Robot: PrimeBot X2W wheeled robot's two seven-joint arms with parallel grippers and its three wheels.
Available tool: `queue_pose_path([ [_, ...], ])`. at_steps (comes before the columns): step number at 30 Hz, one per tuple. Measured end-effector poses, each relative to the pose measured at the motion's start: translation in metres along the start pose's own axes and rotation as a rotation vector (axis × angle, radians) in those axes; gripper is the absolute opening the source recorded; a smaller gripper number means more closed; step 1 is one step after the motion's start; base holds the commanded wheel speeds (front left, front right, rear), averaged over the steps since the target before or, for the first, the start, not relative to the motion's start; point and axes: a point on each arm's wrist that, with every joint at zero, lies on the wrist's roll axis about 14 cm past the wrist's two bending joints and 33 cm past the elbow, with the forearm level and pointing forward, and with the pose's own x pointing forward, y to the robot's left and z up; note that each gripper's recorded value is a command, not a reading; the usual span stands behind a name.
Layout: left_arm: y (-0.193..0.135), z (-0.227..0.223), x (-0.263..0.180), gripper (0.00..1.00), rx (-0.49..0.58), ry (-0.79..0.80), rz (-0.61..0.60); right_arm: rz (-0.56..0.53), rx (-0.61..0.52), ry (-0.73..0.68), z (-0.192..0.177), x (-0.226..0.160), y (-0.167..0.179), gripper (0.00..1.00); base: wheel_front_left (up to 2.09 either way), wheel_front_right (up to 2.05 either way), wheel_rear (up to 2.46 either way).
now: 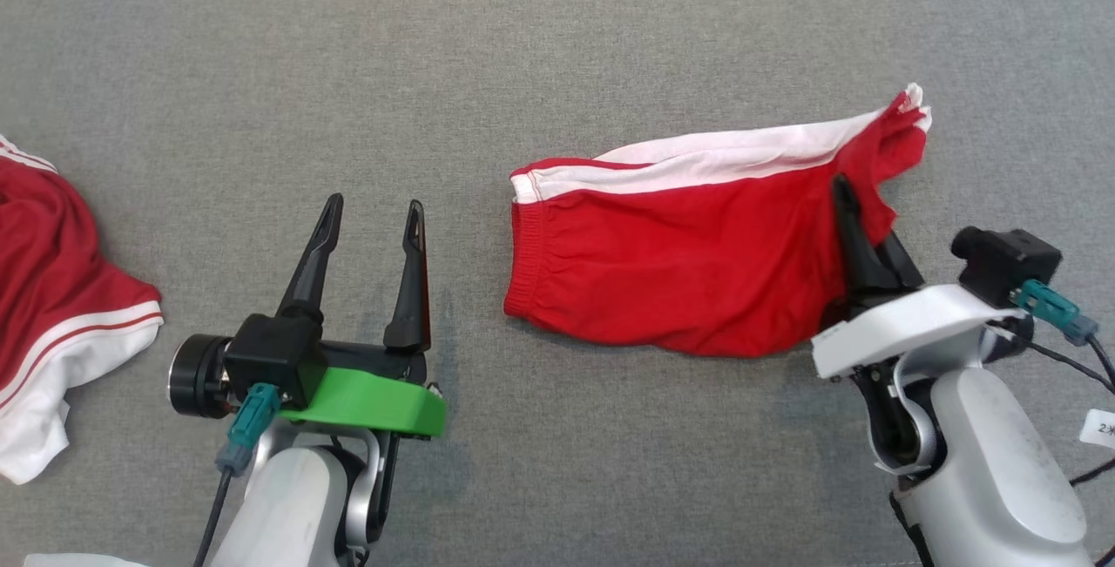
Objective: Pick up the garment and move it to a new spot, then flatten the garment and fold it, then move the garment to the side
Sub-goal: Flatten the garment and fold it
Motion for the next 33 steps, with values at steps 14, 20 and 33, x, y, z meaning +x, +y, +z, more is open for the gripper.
queue_pose_path([
  [14,0.011,0.005,-0.014,1.00,-0.010,-0.008,0.046,0.465,0.068,0.145,-0.035,-0.001,0.169,0.00,0.00,0.00,0.00],
  [20,0.017,-0.002,-0.017,1.00,-0.007,0.010,0.069,0.504,0.088,0.216,-0.063,-0.006,0.182,0.50,0.00,0.00,0.00],
  [33,0.018,-0.001,-0.015,1.00,0.007,0.010,0.068,0.446,0.030,-0.087,0.009,0.007,0.159,1.00,0.00,0.00,0.00],
])
